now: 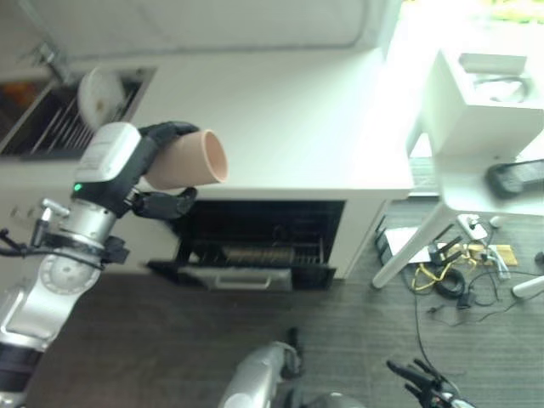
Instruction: Place the dishes in the dishwasher.
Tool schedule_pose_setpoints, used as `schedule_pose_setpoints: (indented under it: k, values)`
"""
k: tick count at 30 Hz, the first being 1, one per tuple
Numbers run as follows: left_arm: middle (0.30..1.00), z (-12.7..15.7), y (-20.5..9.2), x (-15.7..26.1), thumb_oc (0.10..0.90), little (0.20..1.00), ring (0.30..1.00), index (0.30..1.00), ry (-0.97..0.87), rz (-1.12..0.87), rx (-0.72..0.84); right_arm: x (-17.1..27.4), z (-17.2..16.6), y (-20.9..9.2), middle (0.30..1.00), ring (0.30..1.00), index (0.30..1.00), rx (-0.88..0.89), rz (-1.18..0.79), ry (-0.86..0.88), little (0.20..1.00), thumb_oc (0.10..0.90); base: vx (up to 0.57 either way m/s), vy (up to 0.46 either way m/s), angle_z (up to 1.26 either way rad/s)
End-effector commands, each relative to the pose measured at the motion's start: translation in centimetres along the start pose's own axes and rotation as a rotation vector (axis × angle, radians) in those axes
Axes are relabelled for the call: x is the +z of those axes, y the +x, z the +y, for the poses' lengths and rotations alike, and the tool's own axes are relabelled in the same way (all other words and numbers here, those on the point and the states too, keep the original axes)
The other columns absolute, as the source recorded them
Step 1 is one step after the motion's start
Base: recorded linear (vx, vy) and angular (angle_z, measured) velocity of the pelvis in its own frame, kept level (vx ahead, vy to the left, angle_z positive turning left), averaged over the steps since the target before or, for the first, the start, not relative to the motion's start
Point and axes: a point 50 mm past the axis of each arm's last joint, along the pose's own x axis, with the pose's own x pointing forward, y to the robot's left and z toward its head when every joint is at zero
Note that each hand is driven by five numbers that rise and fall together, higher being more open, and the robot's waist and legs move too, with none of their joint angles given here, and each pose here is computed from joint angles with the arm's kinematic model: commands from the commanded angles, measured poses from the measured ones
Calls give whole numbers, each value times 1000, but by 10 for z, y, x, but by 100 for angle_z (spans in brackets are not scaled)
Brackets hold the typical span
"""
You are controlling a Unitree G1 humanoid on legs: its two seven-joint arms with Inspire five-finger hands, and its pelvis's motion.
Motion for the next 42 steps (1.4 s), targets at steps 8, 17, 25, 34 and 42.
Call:
schedule_pose_setpoints:
  k: [8,17,25,34,42]
  values:
    - [300,52,17,23,400,300,300,300,103,-116,369,10,-2,0,900,900,900,-28,-44,-54,900,800,115,59,-23]
    - [300,71,26,19,400,300,300,300,130,-131,360,16,6,2,900,900,900,-6,-73,-38,900,800,115,-238,73]
    - [300,87,25,21,400,300,300,300,97,-125,351,29,-1,2,900,900,900,-23,-95,-26,900,800,-23,-116,16]
    - [300,99,20,17,400,300,300,300,79,-99,321,35,-22,-2,900,900,900,-92,-83,-53,900,800,-47,-21,-2]
    - [300,93,23,25,400,300,300,300,13,-167,316,45,-41,-7,900,900,900,-147,-130,81,900,800,-90,448,19]
